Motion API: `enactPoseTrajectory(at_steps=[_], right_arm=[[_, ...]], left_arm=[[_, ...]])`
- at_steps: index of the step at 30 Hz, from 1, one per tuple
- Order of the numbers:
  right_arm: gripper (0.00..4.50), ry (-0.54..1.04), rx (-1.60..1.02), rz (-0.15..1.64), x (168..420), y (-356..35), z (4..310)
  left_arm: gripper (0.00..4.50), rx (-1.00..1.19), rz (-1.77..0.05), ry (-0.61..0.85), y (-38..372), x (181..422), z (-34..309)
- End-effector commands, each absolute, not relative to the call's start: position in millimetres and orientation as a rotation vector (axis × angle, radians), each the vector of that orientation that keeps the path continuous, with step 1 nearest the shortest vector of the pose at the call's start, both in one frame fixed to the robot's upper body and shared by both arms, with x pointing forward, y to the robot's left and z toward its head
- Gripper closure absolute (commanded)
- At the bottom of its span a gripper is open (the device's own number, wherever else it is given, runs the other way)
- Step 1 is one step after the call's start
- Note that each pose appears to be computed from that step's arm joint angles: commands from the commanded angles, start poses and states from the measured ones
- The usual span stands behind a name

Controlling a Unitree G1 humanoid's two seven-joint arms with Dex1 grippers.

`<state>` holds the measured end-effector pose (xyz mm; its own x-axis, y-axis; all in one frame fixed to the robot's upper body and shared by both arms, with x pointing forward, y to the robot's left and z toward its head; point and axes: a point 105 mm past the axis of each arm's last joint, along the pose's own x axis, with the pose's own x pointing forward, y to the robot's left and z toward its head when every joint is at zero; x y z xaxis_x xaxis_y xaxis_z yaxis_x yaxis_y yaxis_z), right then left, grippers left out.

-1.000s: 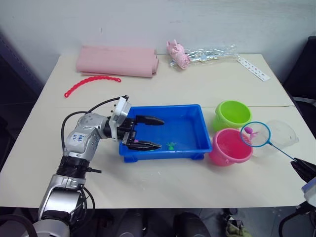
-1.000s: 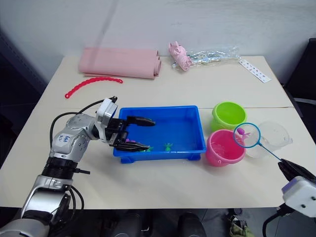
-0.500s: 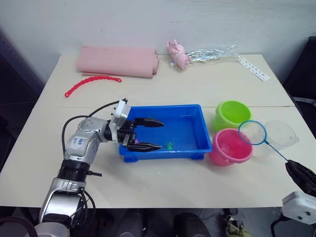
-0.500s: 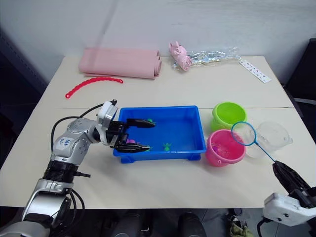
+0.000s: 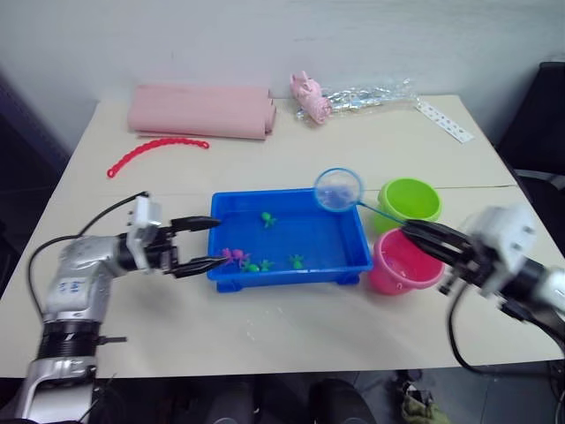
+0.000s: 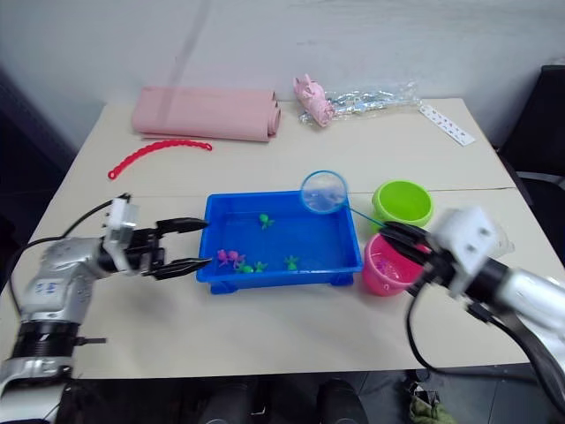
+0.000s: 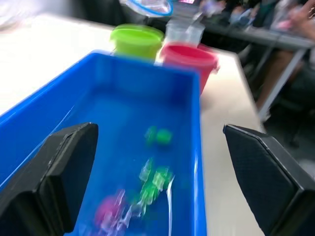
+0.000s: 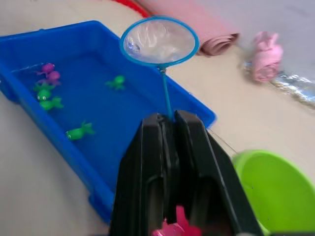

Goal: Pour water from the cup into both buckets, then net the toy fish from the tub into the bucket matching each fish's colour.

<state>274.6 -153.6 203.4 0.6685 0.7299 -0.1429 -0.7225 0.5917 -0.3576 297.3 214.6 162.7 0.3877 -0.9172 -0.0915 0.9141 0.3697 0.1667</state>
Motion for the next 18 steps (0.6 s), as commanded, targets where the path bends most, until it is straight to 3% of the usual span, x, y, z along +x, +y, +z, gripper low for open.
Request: enactPoseTrajectory(at_steps=[1,10,18], right_arm=[[4.50,0.066,-0.413,0.957,293,-121,190],[4.50,0.115,-0.712,1.105,322,-87,167],[4.50,0.164,-0.759,1.142,333,-69,150]], left_arm=[[0.05,0.276,-1.117,-0.007,231,287,170],[0.05,0.311,-1.004,0.067,252,262,165],[0.05,0.313,-0.987,0.119,250,259,158]])
